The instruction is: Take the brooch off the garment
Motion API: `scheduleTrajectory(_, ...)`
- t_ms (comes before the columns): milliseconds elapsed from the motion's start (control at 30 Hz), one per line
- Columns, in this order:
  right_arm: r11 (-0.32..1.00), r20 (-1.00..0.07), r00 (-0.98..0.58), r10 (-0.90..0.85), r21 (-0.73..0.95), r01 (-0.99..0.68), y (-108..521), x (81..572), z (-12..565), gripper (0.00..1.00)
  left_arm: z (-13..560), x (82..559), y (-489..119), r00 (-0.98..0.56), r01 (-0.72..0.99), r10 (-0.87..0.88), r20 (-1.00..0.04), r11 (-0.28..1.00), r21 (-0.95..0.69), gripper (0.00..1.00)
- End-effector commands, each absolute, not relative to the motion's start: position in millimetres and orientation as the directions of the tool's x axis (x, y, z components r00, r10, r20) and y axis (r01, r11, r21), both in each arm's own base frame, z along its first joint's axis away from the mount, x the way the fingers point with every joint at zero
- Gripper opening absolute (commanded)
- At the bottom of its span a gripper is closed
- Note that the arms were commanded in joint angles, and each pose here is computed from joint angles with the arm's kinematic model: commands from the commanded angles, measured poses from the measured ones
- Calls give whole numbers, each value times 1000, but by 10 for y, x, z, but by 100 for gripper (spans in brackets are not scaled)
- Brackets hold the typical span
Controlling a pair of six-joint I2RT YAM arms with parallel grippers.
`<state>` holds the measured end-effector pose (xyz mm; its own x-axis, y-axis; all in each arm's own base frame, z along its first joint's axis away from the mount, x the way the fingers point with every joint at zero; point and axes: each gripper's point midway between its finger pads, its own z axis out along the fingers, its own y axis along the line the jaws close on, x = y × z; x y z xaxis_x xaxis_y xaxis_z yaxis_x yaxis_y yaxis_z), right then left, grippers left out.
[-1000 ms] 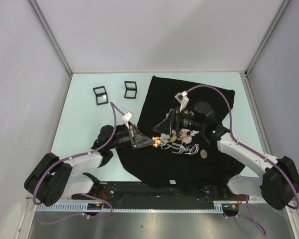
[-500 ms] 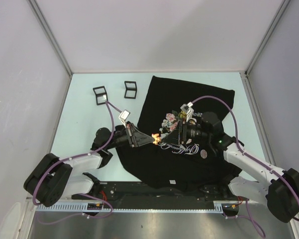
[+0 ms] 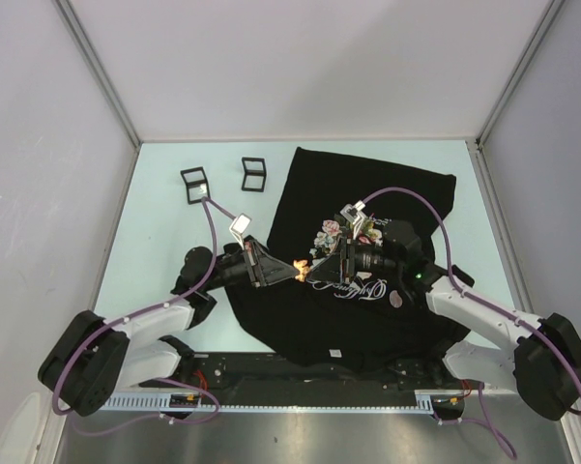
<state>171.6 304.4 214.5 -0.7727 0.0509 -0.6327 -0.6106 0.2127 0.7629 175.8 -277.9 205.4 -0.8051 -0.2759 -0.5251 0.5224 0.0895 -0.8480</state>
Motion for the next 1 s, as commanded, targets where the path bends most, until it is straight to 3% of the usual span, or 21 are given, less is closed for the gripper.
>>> scheduleTrajectory(0, 168, -666, -742, 76, 742, -648, 3106, 1725, 2270, 39, 2248, 1816, -2790, -742, 606, -294, -603, 92, -790, 0)
scheduleTrajectory(200, 183, -660, -748, 69, 746, -640, 3121, 1715, 2225, 38, 2253, 1806, -2788, -737, 613, -292, -610, 94, -785, 0)
scheduleTrajectory(333, 190, -656, -752, 70, 749, -635, 3123, 1720, 2211, 31, 2268, 1798, -2786, -733, 620, -288, -617, 91, -779, 0)
scheduleTrajectory(967, 227, -637, -763, 105, 763, -605, 3144, 1811, 2175, 29, 2245, 1797, -2753, -694, 657, -264, -670, 148, -739, 0)
